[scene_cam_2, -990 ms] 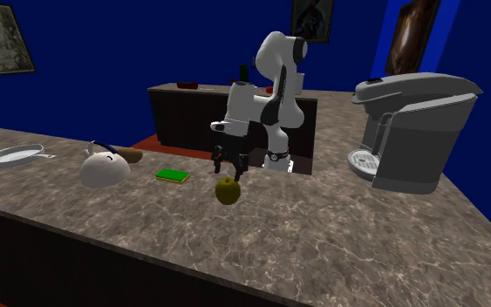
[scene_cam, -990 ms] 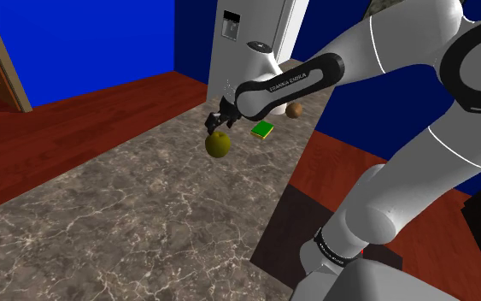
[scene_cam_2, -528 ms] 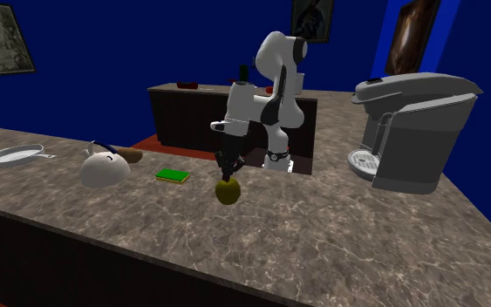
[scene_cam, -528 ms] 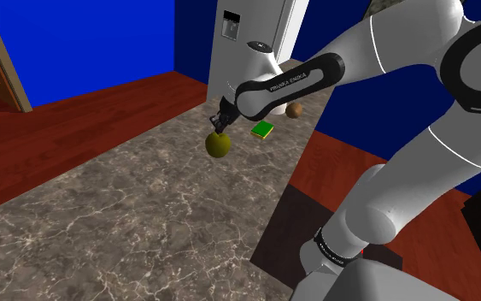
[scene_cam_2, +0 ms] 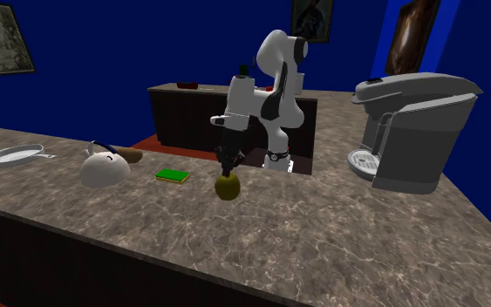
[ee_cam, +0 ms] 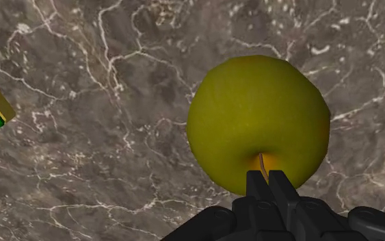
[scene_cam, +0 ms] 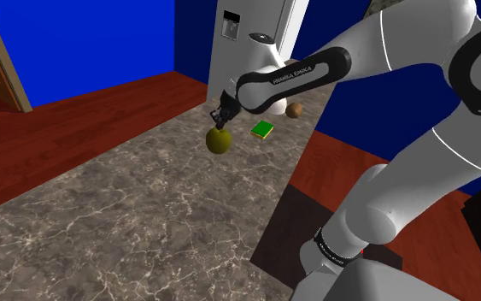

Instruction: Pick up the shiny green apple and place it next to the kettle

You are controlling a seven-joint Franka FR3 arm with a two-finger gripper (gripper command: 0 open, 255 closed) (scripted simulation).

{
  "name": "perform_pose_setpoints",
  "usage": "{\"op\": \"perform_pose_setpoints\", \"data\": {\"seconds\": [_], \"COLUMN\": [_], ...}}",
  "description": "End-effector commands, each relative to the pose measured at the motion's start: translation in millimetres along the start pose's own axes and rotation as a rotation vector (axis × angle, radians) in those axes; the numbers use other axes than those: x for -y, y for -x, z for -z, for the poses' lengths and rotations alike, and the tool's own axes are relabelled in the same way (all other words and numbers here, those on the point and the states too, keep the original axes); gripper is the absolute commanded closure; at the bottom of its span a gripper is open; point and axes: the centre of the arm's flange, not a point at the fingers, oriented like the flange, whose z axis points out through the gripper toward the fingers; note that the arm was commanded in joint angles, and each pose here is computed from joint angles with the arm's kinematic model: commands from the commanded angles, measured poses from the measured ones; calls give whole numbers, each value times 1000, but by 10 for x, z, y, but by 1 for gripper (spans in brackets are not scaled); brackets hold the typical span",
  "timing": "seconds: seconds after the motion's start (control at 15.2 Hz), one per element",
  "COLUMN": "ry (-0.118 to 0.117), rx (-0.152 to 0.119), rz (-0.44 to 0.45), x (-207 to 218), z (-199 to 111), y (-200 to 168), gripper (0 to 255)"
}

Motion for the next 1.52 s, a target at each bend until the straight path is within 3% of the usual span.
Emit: {"op": "perform_pose_setpoints", "data": {"seconds": [0.0, 1.45], "ry": [0, 0], "rx": [0, 0], "rz": [0, 0], "x": [-11, -42], "z": [100, 1206], "y": [-35, -389], "gripper": [255, 255]}}
